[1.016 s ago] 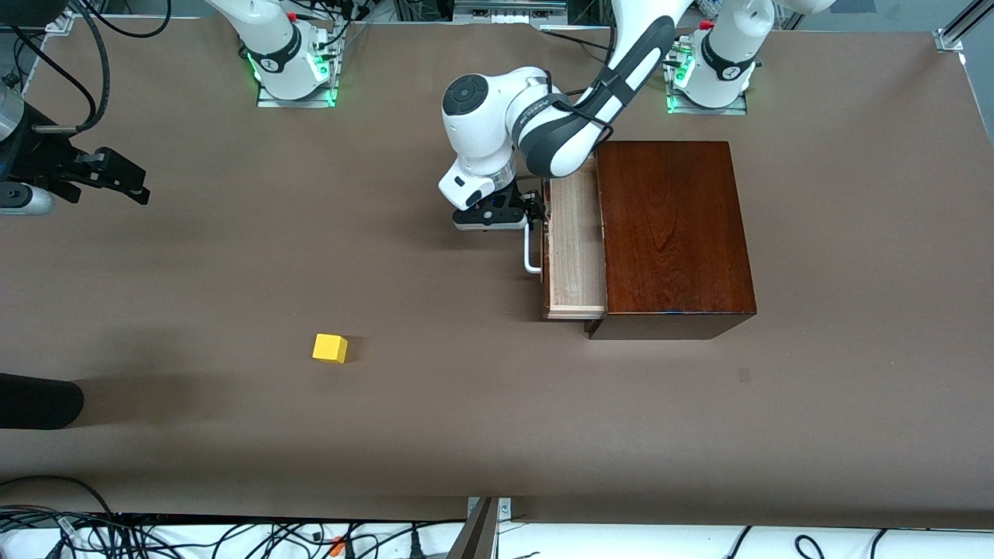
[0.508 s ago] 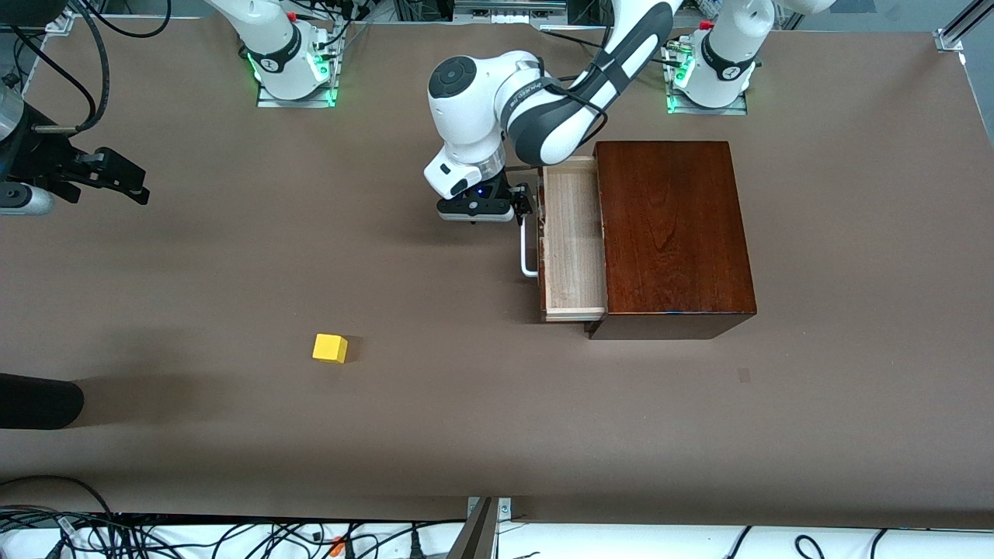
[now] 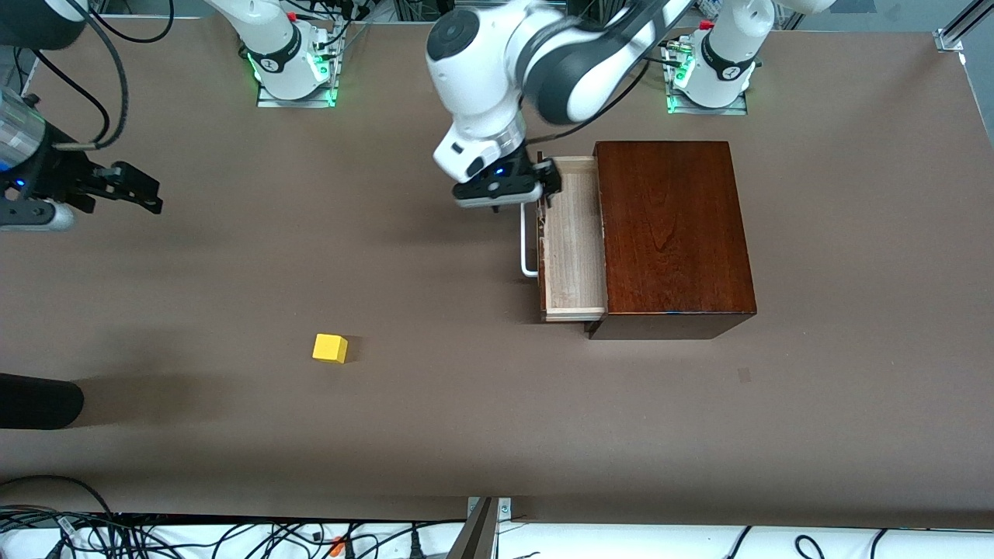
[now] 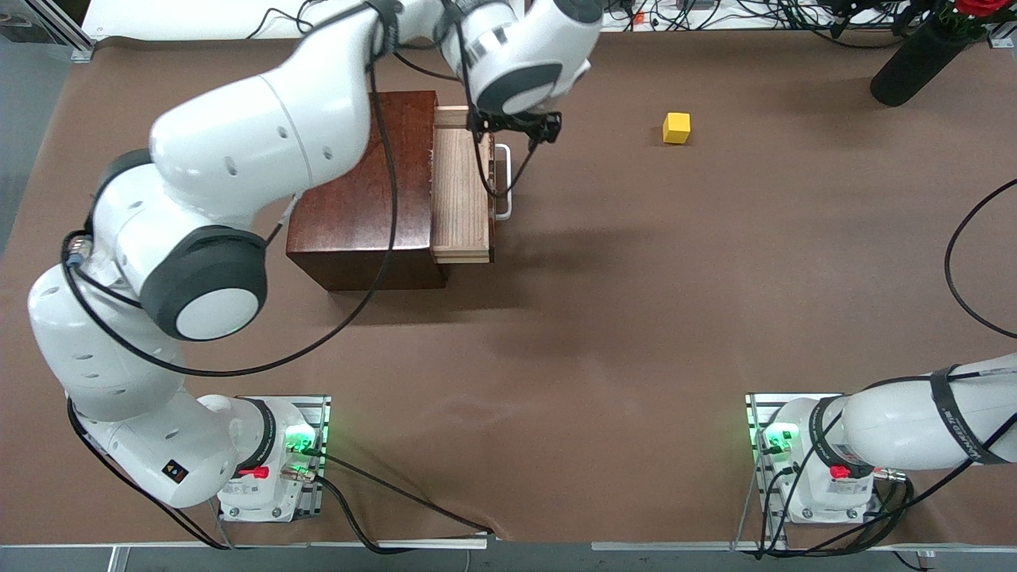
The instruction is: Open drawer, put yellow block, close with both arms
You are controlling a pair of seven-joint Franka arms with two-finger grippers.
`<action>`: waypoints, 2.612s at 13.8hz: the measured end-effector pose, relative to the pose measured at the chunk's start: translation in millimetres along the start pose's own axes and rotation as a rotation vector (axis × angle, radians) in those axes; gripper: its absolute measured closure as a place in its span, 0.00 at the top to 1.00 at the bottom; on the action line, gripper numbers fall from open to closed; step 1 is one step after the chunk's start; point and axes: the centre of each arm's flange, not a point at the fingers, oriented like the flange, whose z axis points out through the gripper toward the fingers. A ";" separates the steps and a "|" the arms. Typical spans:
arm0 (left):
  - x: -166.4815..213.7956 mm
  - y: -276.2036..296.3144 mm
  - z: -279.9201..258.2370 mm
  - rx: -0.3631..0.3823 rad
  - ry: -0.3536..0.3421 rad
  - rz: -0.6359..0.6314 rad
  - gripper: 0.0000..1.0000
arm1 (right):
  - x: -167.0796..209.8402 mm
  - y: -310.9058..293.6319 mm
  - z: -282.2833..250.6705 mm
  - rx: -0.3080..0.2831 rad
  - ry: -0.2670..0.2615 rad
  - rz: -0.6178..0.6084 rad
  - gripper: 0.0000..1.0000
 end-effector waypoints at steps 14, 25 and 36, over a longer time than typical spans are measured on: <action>128.1 -360.0 -6.0 -0.156 -0.340 0.054 1.00 | 84.2 -138.9 108.2 0.026 0.035 0.003 1.00; 87.2 -518.8 -1.2 -0.253 -0.100 0.013 1.00 | 162.3 -164.3 291.6 -0.013 -0.011 0.154 1.00; 84.7 -506.3 -10.4 -0.254 -0.126 0.047 1.00 | 133.8 -175.2 394.8 -0.039 -0.064 0.174 1.00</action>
